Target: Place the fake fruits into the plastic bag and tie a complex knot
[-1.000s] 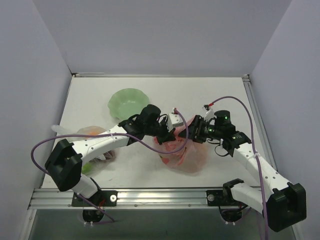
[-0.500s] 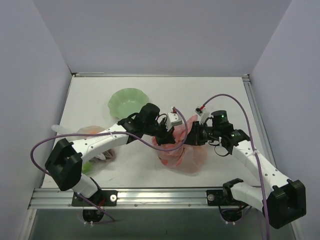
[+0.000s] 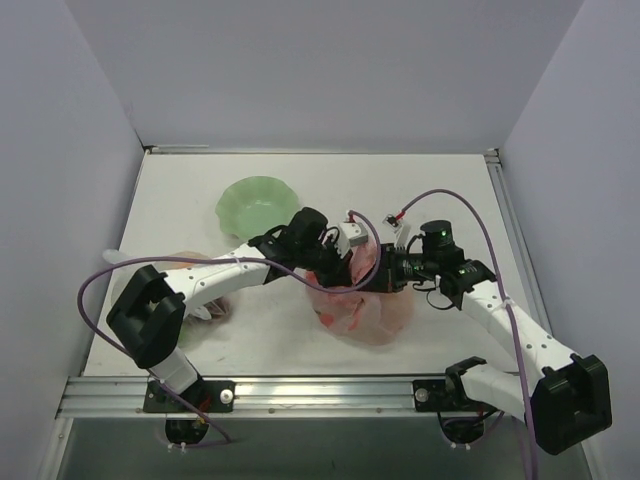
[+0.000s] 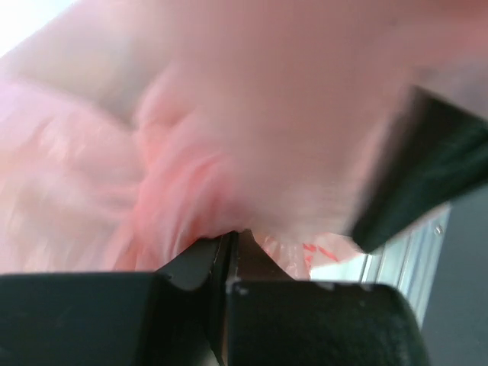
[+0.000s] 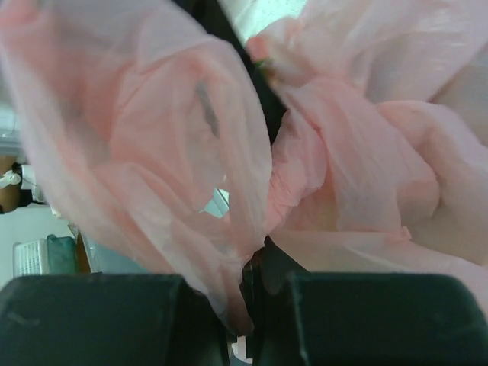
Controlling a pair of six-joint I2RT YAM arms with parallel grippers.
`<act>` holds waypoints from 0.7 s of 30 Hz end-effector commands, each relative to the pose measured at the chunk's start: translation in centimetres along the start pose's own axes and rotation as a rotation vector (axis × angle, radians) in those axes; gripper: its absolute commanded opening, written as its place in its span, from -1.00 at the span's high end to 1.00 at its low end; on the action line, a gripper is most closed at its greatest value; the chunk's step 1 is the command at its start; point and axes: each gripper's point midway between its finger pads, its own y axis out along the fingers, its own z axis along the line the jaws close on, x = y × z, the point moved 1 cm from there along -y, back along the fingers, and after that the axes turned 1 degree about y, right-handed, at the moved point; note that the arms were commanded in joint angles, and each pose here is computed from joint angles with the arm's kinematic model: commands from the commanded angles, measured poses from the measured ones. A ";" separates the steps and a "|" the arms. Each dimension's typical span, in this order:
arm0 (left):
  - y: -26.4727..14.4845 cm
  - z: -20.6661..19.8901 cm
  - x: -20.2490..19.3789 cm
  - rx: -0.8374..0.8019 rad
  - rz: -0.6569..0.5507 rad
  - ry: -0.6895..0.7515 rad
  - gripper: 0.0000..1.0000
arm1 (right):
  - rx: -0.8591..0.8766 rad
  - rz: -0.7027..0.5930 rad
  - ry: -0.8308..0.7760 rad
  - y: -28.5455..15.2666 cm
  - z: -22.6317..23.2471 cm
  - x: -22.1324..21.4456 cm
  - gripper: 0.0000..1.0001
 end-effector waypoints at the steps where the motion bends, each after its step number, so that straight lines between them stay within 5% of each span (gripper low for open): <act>1: -0.9 3.0 4.6 0.087 -0.204 -0.109 1.00 | 0.136 0.018 -0.048 -0.9 2.9 -0.2 1.00; 3: -1.3 2.9 6.1 0.029 -0.301 -0.117 1.00 | 0.134 0.021 -0.051 -0.8 2.8 -0.2 1.00; 10: -1.4 -0.4 5.4 -0.167 -0.322 -0.184 1.00 | 0.076 -0.064 -0.076 -4.9 2.6 2.3 -0.13; 13: -1.4 0.1 4.9 -0.139 -0.316 -0.177 1.00 | 0.053 -0.176 -0.120 -8.4 3.4 4.2 -0.25; 15: -1.3 0.4 4.7 -0.121 -0.308 -0.182 1.00 | 0.021 -0.222 -0.122 -9.7 3.5 4.9 -0.22; 19: -0.9 0.8 4.7 -0.106 -0.301 -0.187 1.00 | -0.140 -0.221 -0.129 -9.2 -1.0 5.0 0.61; 21: -0.9 0.8 4.5 -0.107 -0.293 -0.183 1.00 | -0.232 -0.188 -0.141 -8.0 -3.3 5.2 0.80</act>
